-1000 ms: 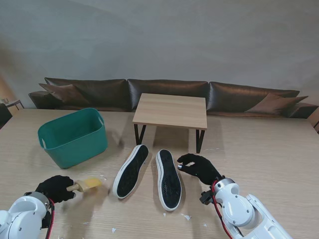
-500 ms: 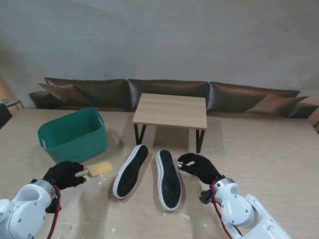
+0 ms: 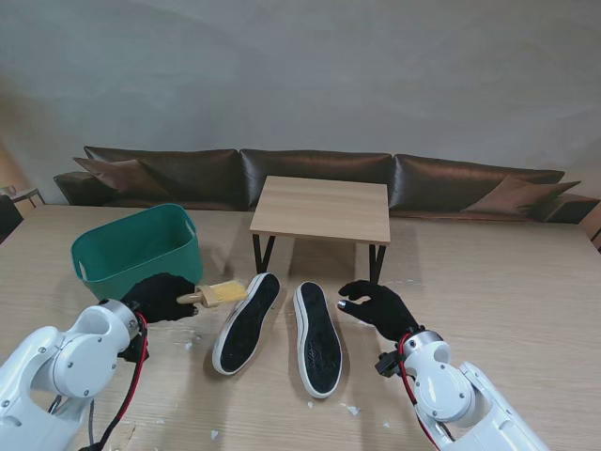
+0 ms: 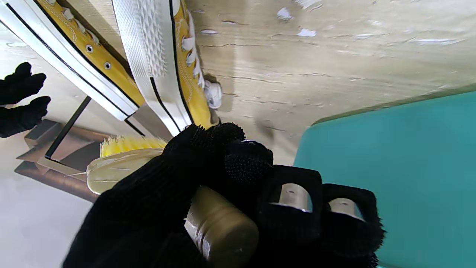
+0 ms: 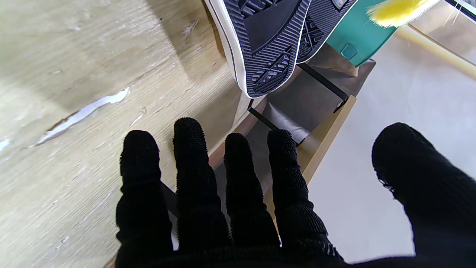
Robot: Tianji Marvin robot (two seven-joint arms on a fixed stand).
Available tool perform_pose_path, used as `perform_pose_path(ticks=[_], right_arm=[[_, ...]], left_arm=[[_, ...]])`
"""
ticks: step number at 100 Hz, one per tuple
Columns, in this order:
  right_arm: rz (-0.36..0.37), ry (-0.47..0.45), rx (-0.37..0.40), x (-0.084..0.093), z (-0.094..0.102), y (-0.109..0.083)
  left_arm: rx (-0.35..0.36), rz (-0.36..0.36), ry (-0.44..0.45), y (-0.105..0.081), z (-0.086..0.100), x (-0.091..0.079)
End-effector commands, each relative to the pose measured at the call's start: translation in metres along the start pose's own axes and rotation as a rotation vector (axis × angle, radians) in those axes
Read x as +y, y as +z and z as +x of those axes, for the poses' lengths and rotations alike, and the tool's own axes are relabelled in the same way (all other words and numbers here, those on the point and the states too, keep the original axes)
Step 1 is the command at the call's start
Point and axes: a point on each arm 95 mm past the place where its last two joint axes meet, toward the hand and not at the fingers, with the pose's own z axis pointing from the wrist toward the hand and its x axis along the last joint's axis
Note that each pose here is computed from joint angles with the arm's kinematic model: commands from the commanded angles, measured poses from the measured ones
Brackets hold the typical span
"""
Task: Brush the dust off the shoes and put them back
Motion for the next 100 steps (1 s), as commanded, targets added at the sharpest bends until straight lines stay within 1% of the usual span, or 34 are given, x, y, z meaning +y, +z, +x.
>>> perform_pose_path(ticks=[1,20,43,58,86,100], right_arm=[[0.009,0.005,0.006,-0.002,0.003,0.001],[0.008,0.008,0.005,-0.002,0.003,0.001],[0.012,0.011,0.0,-0.001,0.002,0.0],[0.015,0.013,-0.001,-0.001,0.002,0.0],[0.021,0.016,-0.002,-0.001,0.001,0.0],[0.023,0.017,-0.004,0.0,0.001,0.0]], left_arm=[[0.019,-0.014,-0.01,0.006,0.004,-0.001],[0.062,-0.049,-0.002,0.026,0.011,-0.001],[0.113,-0.081,0.009,0.05,0.017,-0.006],[0.127,-0.116,0.019,0.063,0.018,-0.008],[0.147,-0.154,0.009,0.082,0.02,-0.009],[0.151,-0.196,0.005,0.089,0.021,-0.007]])
